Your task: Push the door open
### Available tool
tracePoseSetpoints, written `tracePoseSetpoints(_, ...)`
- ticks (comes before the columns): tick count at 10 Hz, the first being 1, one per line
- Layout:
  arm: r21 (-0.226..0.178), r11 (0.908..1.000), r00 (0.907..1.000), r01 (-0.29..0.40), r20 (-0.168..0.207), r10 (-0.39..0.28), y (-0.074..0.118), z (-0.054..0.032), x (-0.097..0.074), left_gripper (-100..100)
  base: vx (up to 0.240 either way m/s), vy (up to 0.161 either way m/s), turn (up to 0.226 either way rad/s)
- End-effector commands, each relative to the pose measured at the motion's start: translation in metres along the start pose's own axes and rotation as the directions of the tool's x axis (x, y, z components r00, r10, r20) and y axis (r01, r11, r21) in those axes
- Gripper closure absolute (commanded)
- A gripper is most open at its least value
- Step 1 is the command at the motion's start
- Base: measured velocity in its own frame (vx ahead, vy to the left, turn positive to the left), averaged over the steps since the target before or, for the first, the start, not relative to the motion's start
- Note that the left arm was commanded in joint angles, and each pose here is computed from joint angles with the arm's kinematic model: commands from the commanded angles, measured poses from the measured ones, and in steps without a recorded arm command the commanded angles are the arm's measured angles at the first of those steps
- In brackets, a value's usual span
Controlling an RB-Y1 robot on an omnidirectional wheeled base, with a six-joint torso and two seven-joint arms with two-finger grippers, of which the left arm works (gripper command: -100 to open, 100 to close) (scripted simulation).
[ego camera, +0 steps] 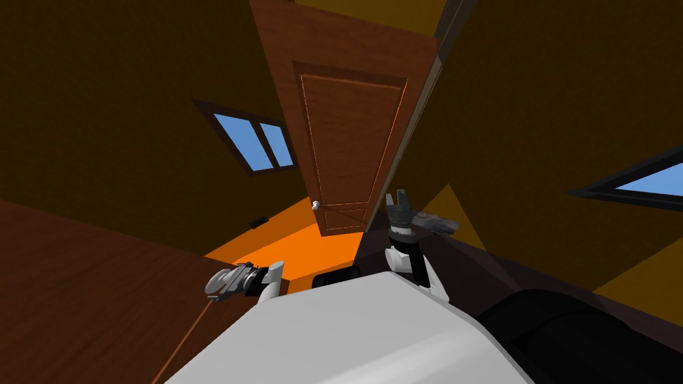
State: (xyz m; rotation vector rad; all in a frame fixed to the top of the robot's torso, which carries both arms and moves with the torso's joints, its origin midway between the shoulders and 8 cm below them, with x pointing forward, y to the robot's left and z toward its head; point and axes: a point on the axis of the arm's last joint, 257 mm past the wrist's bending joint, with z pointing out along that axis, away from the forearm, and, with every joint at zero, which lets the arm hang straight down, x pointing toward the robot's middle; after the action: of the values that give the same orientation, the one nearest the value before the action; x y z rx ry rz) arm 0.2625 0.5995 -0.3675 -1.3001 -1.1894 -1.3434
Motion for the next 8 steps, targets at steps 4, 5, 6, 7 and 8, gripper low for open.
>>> tracePoseSetpoints(4,-0.016,0.9997,0.9998,-0.021,0.003,0.021,0.004,0.0046,0.000,100,-0.038,0.009,-0.053)
tracePoseSetpoints(5,-0.020,0.9995,0.9997,-0.026,0.003,0.026,0.004,0.0049,0.000,100,-0.148,0.044,-0.069)
tracePoseSetpoints(6,-0.024,0.9992,0.9995,-0.031,0.003,0.031,0.005,0.0052,0.000,100,-0.132,0.031,-0.048)
tracePoseSetpoints(7,-0.024,0.9992,0.9995,-0.031,0.003,0.031,0.005,0.0052,0.000,100,-0.068,0.001,-0.026)
tracePoseSetpoints(8,-0.024,0.9992,0.9995,-0.031,0.003,0.031,0.005,0.0052,0.000,100,-0.001,-0.005,0.024)
